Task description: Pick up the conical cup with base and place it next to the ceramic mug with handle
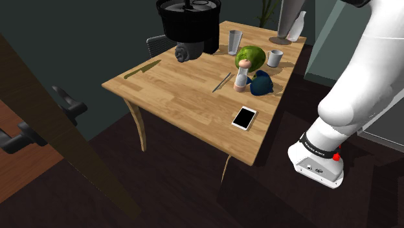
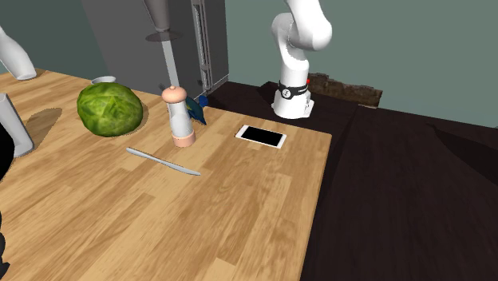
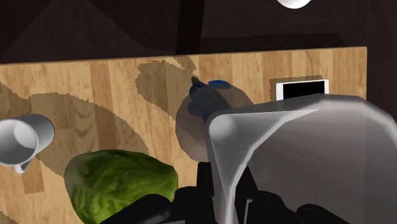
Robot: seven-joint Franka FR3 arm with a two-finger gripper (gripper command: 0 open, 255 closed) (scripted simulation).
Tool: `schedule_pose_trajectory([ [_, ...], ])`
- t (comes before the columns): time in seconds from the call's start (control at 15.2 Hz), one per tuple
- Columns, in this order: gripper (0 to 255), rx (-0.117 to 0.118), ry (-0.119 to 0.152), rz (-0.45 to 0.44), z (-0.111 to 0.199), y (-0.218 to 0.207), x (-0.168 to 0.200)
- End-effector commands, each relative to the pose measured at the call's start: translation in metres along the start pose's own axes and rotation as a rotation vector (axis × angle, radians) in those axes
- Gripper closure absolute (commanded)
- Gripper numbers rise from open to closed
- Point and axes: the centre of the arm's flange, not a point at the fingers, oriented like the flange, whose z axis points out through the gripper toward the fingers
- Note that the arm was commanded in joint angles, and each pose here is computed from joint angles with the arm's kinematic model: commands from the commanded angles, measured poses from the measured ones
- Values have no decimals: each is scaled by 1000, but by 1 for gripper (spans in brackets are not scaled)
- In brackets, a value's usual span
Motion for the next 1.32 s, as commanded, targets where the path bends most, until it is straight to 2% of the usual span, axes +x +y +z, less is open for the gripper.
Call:
schedule_pose_trajectory([
  [0.0,255,0,0,-2,-4,21,-13],
  [0.33,255,0,0,-2,-14,84,-48],
  [1.25,255,0,0,-2,58,99,-39],
])
